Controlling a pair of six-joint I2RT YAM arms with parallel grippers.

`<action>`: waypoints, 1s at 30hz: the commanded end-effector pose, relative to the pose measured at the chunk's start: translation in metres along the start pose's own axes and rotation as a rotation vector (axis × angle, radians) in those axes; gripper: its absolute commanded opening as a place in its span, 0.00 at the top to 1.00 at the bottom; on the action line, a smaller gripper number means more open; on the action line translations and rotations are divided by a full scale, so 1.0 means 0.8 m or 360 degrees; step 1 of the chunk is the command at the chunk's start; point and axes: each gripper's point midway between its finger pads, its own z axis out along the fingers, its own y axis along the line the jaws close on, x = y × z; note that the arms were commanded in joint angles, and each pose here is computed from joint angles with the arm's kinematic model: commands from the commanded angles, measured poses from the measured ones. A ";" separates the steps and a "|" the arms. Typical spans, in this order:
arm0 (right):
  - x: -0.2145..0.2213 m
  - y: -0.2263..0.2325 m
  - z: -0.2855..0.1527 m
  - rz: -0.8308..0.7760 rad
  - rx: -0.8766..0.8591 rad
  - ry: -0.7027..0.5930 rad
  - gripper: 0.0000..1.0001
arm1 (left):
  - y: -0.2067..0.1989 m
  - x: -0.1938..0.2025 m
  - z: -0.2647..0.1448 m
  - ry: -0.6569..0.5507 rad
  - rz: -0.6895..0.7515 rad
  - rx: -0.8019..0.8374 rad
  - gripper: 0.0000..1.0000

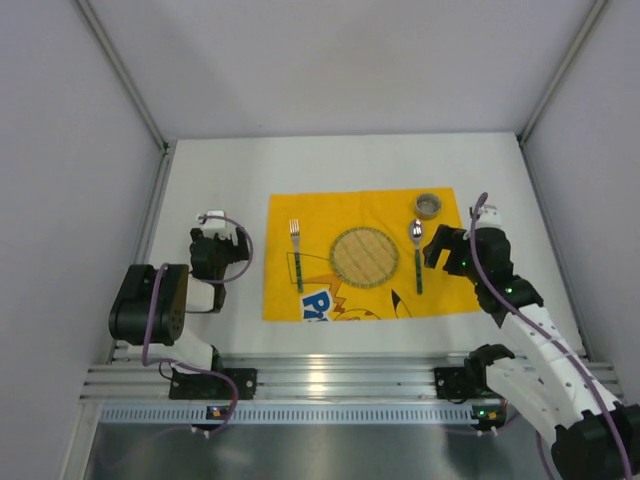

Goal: Set the dinner table for one person

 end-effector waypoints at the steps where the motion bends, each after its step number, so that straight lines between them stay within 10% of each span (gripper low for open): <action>1: -0.068 0.041 0.014 -0.0136 -0.0228 -0.0346 0.00 | -0.006 -0.041 0.007 -0.0178 -0.0020 0.0047 0.01; 12: -0.078 -0.017 0.089 -0.0669 0.0074 -0.0519 0.00 | -0.007 -0.042 0.007 -0.0183 -0.0017 0.0049 0.01; 30: -0.058 -0.100 0.127 -0.0509 0.0090 -0.0784 0.00 | -0.007 -0.041 0.007 -0.0181 -0.0019 0.0049 0.01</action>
